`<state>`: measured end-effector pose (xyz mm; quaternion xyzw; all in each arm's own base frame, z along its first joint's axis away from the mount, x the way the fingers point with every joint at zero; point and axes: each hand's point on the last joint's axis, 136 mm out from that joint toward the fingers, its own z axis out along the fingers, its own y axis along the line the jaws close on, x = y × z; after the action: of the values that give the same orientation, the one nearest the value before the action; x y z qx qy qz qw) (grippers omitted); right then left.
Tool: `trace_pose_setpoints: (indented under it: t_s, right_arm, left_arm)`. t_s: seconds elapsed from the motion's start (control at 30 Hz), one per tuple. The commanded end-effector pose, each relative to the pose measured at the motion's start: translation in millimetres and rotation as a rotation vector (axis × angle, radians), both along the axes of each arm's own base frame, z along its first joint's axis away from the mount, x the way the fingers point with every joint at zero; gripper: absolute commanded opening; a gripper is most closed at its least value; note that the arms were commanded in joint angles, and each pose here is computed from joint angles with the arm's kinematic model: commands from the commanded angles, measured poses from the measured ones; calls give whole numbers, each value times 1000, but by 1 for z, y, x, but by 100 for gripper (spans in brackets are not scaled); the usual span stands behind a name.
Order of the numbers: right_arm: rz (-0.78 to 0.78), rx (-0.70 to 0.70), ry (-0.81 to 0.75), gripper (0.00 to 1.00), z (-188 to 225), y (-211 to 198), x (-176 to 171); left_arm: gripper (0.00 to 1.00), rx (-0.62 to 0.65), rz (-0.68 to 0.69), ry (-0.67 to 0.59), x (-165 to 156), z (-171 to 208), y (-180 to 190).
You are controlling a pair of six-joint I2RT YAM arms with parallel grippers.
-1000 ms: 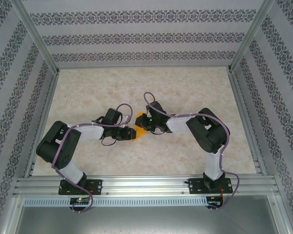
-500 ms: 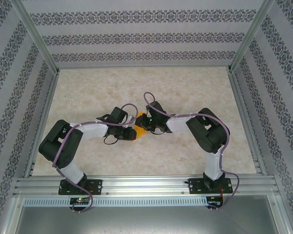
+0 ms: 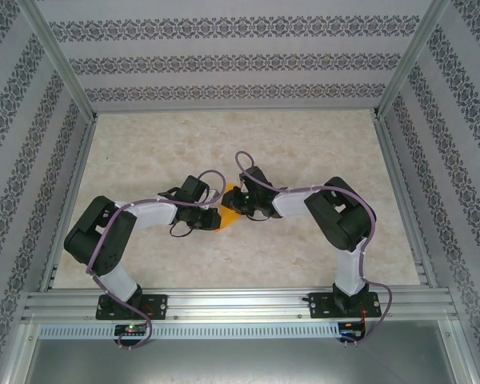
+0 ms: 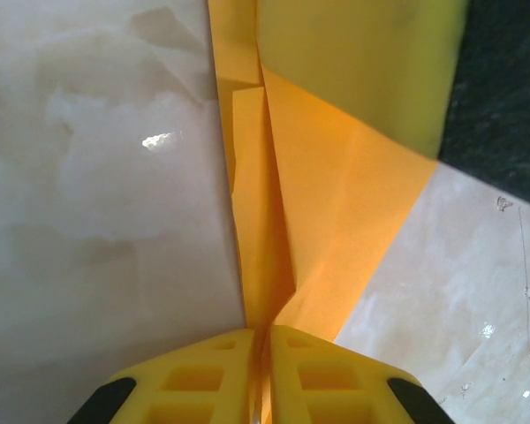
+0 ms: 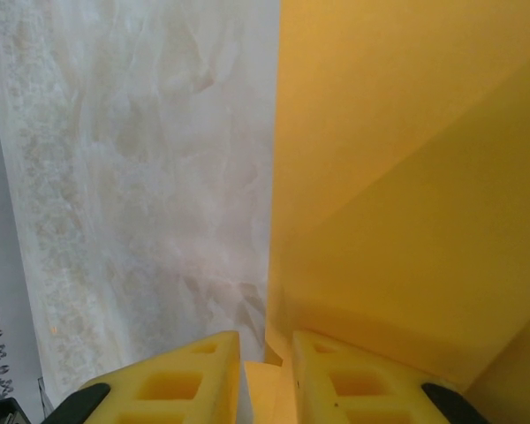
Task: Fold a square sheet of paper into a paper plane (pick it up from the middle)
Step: Fourth fold the wing at the center of the table.
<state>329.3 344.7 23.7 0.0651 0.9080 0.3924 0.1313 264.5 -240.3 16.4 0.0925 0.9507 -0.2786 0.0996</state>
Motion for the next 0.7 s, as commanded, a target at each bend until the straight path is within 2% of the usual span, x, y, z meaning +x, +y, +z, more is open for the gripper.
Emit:
trace_pose_setpoints:
  t_s: [0.0, 0.3, 0.43, 0.57, 0.67]
  right_arm:
    - [-4, -50, 26, 23, -16, -5, 1]
    - [10, -137, 55, 20, -35, -13, -13]
    - [37, -136, 64, 19, -40, -13, -20]
    - [53, -153, 72, 19, -42, -16, -24]
    - [61, -166, 77, 19, -45, -18, -27]
  left_arm:
    - [15, -43, -41, 40, -14, -14, -14]
    - [18, -142, -30, 95, -33, -9, -19]
    - [16, -189, -37, 112, -42, -4, -21]
    - [14, -164, -30, 119, -49, -8, -14]
    - [21, -173, -31, 122, -52, -3, -13]
